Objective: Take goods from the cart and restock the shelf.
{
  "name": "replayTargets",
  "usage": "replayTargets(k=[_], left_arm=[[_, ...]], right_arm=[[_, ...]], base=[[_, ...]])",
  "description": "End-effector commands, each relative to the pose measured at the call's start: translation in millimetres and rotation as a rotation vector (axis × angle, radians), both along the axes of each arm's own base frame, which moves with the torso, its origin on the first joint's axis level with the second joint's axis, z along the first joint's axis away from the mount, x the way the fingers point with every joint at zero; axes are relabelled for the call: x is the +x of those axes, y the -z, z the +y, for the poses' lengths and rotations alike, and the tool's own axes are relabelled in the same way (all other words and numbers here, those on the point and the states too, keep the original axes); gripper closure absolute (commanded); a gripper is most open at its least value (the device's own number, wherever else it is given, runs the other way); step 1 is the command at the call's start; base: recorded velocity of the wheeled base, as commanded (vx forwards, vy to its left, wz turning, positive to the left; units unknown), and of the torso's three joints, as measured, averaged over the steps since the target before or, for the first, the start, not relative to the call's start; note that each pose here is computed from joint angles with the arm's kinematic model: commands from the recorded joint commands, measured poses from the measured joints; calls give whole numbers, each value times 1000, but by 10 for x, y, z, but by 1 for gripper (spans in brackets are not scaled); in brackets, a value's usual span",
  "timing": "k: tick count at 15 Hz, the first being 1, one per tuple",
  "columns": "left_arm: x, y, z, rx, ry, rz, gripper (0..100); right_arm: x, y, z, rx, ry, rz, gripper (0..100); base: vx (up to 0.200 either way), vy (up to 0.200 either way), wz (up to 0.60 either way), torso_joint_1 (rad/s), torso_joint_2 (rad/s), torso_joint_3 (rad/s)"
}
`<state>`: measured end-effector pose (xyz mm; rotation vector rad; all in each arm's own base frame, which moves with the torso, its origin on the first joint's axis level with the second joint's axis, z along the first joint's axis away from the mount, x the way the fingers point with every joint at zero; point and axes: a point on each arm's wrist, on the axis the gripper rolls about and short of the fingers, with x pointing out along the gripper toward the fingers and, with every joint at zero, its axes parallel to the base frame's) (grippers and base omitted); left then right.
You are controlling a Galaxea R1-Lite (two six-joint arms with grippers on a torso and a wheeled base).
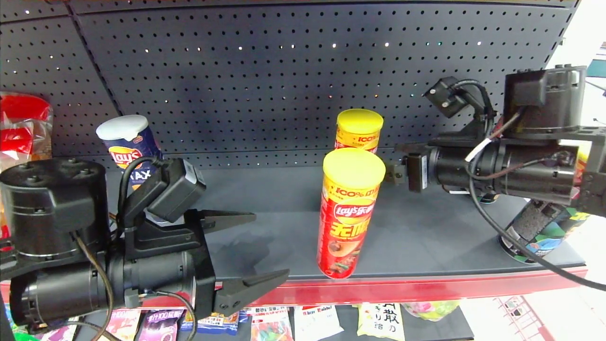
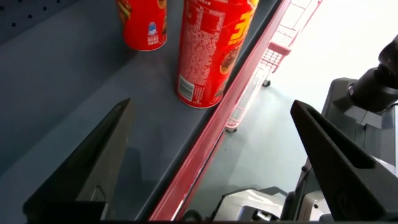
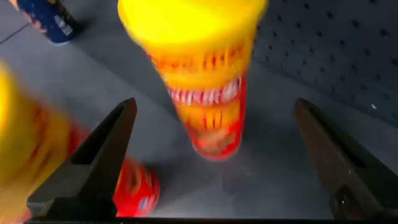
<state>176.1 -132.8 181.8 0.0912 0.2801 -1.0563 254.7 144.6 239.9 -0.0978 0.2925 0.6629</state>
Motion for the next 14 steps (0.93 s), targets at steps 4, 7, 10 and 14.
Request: replayTargets(k=[4, 7, 10, 14], left_arm=[[89, 61, -48, 28, -37, 19, 0], [161, 177, -79, 76, -103, 46, 0], [273, 280, -158, 105, -105, 71, 0], [400, 443, -231, 153, -139, 111, 0]], right_arm=[[-574, -61, -391, 17, 56, -44, 0], [-957, -103, -569, 50, 38, -98, 0], [-1426, -101, -809, 99, 8, -176, 0], [-1678, -160, -973, 137, 46, -257, 0]], base=[[0, 0, 0, 0, 0, 0], [0, 0, 0, 0, 0, 0], [0, 0, 0, 0, 0, 0], [0, 0, 0, 0, 0, 0]])
